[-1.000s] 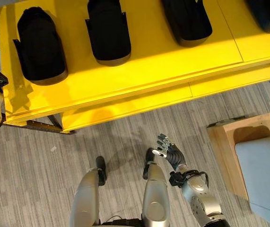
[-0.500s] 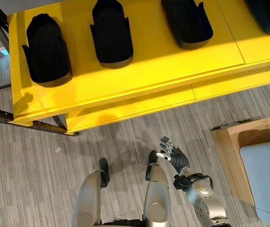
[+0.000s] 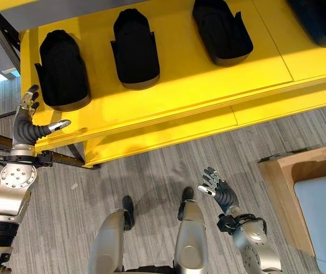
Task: Move parts from the plastic box to the shelf.
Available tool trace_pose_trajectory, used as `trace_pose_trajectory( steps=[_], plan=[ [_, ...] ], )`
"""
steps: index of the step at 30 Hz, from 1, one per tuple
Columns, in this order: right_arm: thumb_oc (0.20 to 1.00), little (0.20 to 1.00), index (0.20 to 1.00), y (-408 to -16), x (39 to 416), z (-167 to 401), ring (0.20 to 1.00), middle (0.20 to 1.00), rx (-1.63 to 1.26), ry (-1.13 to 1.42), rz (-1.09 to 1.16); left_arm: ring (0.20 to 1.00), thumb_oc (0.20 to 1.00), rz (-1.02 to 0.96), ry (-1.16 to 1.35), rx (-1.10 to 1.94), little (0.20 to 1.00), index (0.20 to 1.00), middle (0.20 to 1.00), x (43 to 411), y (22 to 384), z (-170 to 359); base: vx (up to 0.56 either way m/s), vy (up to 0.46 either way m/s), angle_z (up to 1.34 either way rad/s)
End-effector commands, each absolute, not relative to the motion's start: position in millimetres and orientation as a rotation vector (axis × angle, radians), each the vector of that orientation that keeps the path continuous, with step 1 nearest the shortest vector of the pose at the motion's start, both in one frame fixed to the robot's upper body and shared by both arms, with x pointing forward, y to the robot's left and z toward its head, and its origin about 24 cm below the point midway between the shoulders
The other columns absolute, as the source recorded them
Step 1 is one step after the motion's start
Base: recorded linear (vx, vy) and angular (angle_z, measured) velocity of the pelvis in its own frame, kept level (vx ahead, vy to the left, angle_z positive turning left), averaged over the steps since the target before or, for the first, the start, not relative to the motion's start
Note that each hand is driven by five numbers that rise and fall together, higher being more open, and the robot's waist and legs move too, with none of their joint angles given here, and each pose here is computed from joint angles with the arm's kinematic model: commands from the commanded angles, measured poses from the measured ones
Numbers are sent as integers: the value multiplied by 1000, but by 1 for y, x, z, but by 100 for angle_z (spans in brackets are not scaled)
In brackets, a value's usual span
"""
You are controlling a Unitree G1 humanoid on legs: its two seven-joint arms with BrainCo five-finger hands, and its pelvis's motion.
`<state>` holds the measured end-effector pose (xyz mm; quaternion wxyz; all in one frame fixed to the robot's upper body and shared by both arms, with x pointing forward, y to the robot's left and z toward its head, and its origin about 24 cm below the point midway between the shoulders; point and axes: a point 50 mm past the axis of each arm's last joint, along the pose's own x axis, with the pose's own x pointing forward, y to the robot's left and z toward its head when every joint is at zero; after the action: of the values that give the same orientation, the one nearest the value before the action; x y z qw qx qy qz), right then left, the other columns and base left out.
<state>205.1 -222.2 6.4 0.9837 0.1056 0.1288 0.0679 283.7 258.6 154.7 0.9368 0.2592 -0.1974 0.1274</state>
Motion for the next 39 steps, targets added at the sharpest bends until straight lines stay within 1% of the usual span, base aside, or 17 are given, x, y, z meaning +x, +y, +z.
trace_pose_trajectory(
  steps=[1,4,5,16,19,29,39],
  plan=[
    [1000,1000,1000,-225,204,18,1000,1000,171,184,136,1000,1000,253,-498,634,1000,1000,1000,282,251,169,-3,-6,-3],
    [1000,1000,1000,-225,205,19,1000,1000,172,174,134,1000,1000,235,-486,639,1000,1000,1000,285,243,163,0,-2,-1],
    [1000,1000,1000,-223,206,21,1000,1000,177,166,133,1000,1000,209,-466,637,1000,1000,1000,287,235,155,8,-11,-5],
    [1000,1000,1000,-224,208,24,1000,1000,184,142,106,1000,1000,167,-436,701,1000,1000,1000,290,224,143,7,-7,-3],
    [1000,1000,1000,-227,207,25,1000,1000,182,140,91,1000,1000,177,-395,725,1000,1000,1000,296,228,138,16,-13,-6],
    [1000,1000,1000,-227,205,22,1000,1000,191,156,87,1000,1000,218,-337,795,1000,1000,1000,301,242,134,4,1,-3],
    [1000,1000,1000,-225,205,19,1000,1000,191,171,101,1000,1000,241,-284,789,1000,1000,1000,308,250,130,0,0,0]
  ],
)
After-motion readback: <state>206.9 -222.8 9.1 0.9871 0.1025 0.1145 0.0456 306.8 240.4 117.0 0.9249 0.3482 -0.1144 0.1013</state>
